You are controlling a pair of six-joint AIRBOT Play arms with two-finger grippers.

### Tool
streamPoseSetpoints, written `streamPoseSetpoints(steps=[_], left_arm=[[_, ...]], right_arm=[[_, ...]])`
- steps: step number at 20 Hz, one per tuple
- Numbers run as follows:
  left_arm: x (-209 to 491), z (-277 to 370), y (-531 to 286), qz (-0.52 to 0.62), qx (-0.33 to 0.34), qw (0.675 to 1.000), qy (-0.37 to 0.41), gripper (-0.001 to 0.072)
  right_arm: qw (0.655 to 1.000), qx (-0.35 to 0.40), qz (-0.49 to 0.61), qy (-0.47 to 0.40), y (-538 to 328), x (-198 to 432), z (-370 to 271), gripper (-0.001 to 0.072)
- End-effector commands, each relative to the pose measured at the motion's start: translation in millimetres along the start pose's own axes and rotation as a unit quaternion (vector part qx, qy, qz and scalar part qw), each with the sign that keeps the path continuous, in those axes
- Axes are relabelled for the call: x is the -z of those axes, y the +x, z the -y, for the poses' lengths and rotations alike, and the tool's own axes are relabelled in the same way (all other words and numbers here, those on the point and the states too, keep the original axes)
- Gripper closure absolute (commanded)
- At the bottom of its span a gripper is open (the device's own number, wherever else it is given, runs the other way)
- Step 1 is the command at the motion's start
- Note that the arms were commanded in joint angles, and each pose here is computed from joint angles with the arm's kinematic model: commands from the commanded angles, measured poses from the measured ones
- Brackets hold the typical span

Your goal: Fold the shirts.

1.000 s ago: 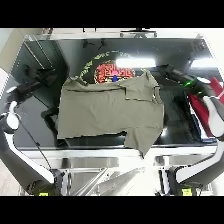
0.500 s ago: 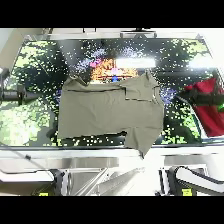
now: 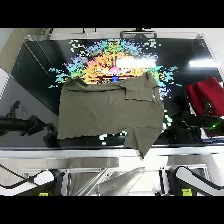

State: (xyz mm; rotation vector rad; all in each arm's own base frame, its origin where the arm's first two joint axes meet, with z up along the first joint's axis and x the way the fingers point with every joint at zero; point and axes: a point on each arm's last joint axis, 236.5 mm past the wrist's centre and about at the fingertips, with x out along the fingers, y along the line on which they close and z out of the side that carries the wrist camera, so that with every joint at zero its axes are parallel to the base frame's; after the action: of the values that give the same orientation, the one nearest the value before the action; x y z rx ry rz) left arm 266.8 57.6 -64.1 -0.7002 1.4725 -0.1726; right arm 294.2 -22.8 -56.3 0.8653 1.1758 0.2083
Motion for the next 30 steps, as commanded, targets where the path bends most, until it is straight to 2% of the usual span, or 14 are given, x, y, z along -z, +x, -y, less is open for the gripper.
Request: streamPoseSetpoints(steps=[1, 8, 13, 16, 17, 19, 20, 25, 30], left_arm=[[8.4, 0.6, 27.0, -0.033, 0.018, 0.999, 0.018, 0.0371], [10.7, -8.5, 73.7, -0.081, 0.054, 0.995, -0.003, 0.0371], [11.4, 35.8, 77.6, -0.092, 0.176, 0.980, -0.001, 0.0372], [22.0, 39.1, 80.6, -0.114, 0.181, 0.977, 0.002, 0.0374], [23.8, 39.2, 84.4, -0.115, 0.177, 0.977, 0.002, 0.0437], [29.6, 40.8, 93.2, -0.119, 0.171, 0.978, 0.017, 0.0679], [30.5, 41.9, 95.8, -0.120, 0.169, 0.978, 0.020, 0.0704], [25.9, 51.0, 85.1, -0.131, 0.177, 0.975, 0.016, 0.0706], [7.9, 57.0, 65.8, -0.074, 0.148, 0.985, 0.042, 0.0707]], right_arm=[[1.000, 0.005, 0.003, 0.007, 3.3, 2.8, 5.2, 0.0252], [1.000, 0.002, 0.008, 0.003, 3.3, 0.4, 3.9, 0.0253], [1.000, 0.001, 0.006, 0.003, 3.3, 1.4, 3.4, 0.0253], [1.000, 0.001, 0.004, 0.003, 3.7, 2.1, 3.8, 0.0253], [1.000, 0.004, 0.001, -0.002, 4.7, 3.5, 6.0, 0.0253], [1.000, 0.005, -0.014, 0.008, 10.1, 9.4, 12.0, 0.0253], [1.000, 0.003, -0.021, 0.015, 13.7, 13.0, 14.6, 0.0253], [0.996, -0.008, -0.085, 0.021, 42.1, 37.1, 14.4, 0.0253], [0.991, -0.014, -0.131, -0.001, 70.5, 56.0, 1.6, 0.0255]])
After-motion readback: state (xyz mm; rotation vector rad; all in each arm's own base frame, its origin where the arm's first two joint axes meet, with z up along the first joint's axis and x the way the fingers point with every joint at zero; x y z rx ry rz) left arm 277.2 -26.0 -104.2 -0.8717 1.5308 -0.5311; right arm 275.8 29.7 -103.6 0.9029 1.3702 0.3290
